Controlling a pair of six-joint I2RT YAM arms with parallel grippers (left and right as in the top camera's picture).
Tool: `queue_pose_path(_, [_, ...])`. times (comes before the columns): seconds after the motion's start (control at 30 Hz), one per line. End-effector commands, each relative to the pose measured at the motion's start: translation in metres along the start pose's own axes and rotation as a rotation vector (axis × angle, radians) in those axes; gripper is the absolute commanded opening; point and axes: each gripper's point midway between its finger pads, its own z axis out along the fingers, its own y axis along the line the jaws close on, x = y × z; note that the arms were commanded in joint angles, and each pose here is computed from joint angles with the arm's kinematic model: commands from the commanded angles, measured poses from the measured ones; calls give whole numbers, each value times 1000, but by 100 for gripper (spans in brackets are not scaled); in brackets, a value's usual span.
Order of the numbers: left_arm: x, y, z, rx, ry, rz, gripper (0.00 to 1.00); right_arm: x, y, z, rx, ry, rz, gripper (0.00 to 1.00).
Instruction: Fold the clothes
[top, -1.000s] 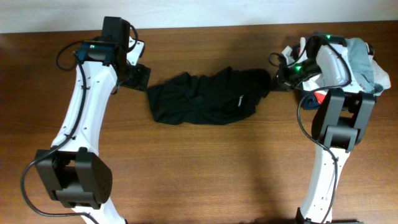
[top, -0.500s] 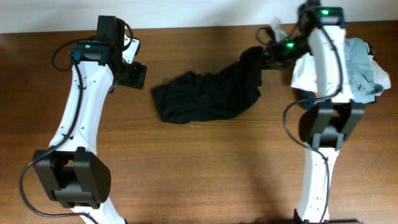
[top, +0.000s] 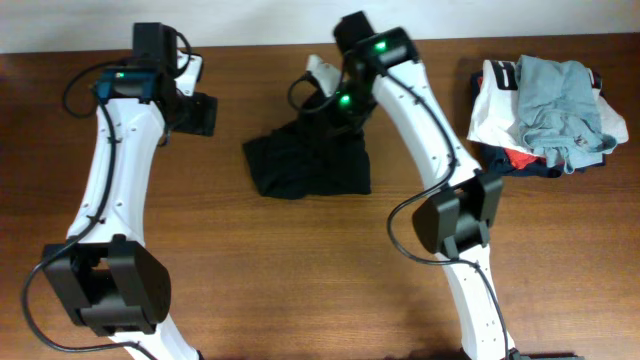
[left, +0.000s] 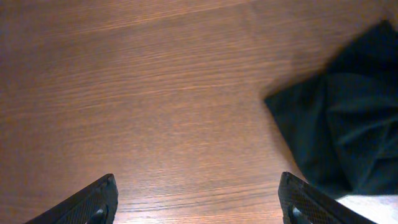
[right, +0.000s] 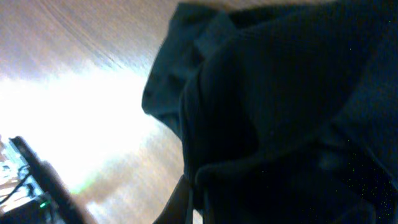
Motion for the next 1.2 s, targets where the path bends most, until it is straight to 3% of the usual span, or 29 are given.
queue_pose_path(0.0, [-8, 14, -18, -22, -51, -42, 82, -13, 19, 2, 51, -43, -41, 4])
queue_pose_path(0.27, [-11, 15, -18, -24, -62, -43, 82, -31, 51, 43, 31, -82, -120, 4])
queue_pose_path(0.83, [-15, 17, -18, -31, -83, -46, 82, -11, 106, 109, -12, 5, -251, 4])
queue_pose_path(1.1, [-11, 50, -17, -59, -89, -160, 82, -8, 109, 122, -15, 21, -259, 5])
queue_pose_path(1.13, [-10, 53, -17, -57, -89, -168, 82, -8, 110, 123, -15, 21, -260, 24])
queue_pose_path(1.17, [-10, 56, -17, -56, -90, -177, 82, -7, 111, 123, -16, 22, -261, 63])
